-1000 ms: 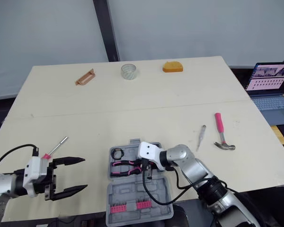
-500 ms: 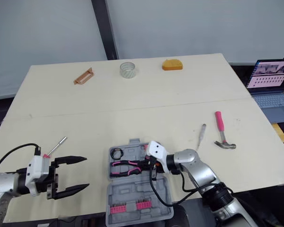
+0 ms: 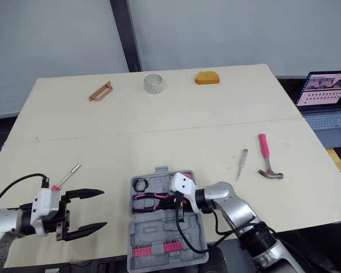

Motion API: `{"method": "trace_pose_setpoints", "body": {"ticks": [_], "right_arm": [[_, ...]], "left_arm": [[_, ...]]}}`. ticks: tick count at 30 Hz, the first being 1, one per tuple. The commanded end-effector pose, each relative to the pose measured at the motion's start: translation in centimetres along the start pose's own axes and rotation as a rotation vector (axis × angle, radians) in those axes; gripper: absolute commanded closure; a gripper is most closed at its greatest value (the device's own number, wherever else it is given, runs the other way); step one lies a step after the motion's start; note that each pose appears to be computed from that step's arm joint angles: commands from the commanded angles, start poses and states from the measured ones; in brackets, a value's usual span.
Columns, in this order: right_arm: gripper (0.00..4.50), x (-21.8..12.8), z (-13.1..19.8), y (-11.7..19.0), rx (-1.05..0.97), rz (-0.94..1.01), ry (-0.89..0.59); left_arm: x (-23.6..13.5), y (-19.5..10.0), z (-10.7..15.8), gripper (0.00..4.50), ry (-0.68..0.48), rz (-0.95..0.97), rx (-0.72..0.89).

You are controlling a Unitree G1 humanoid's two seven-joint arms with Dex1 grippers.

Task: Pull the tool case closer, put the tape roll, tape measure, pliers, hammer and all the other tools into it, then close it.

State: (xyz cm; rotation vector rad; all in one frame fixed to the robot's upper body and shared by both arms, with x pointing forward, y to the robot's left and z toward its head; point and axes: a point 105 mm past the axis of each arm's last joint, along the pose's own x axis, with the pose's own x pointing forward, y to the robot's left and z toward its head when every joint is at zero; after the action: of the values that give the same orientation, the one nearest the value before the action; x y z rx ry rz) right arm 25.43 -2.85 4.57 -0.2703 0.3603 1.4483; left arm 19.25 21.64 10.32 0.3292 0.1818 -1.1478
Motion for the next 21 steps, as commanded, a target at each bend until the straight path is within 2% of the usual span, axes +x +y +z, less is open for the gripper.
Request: {"method": "trace_pose_setpoints", "body": {"ticks": [1,10,21], "right_arm": [[4.46,0.2,-1.2,0.1,-0.006,0.006,0.065],[4.46,0.5,-3.9,0.2,-0.014,0.012,0.207],[4.46,0.3,-6.0,1.0,-0.013,0.040,0.294]], "left_arm": [[0.0,-0.1,0.3,0.00,-0.005,0.000,0.021],[0.0,-0.3,0.2,0.00,-0.004,0.000,0.019],[0.0,-0.3,0.1,0.00,-0.004,-0.006,0.018]]}}
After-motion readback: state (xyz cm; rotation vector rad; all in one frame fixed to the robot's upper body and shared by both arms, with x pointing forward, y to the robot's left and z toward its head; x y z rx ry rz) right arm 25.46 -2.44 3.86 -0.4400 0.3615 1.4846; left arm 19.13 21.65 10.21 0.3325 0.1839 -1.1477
